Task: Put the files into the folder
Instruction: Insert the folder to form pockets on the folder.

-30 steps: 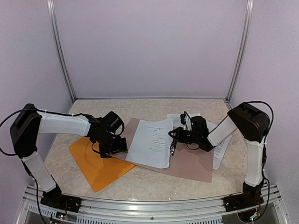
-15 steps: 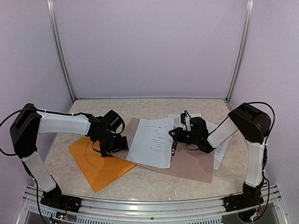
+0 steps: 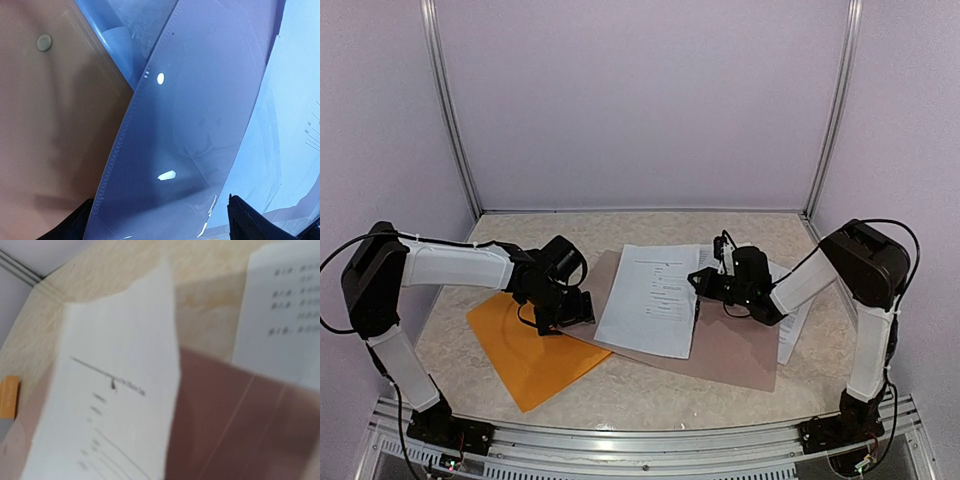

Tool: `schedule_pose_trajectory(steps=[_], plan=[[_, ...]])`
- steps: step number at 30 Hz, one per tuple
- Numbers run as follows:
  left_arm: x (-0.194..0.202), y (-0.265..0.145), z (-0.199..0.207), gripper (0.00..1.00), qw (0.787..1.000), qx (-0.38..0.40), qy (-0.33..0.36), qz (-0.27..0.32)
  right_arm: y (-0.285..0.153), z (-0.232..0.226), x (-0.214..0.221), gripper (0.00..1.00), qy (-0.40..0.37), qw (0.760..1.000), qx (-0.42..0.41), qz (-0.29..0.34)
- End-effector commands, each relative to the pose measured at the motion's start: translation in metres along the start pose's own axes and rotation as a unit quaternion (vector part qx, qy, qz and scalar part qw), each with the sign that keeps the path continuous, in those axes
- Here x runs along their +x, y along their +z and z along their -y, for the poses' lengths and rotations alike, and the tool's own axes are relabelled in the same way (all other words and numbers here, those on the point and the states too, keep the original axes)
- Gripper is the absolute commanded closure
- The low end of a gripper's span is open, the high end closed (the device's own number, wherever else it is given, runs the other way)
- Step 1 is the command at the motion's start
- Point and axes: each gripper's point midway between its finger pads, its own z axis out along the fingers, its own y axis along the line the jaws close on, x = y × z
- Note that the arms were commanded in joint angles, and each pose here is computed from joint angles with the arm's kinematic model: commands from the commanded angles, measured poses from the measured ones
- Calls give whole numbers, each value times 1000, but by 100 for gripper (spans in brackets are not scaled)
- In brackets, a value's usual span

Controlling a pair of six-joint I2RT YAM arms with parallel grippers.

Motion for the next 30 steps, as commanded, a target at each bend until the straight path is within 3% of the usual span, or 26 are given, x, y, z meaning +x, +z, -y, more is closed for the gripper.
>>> schedule_pose_trajectory(steps=[1,30], plan=[[-2,3,5,18,1000,6,2,-1,-11,7,-16,100,-9,1000,17,18],[-4,0,8,19,1000,9,11,3,21,-21,15,100,32,999,-38,-6]])
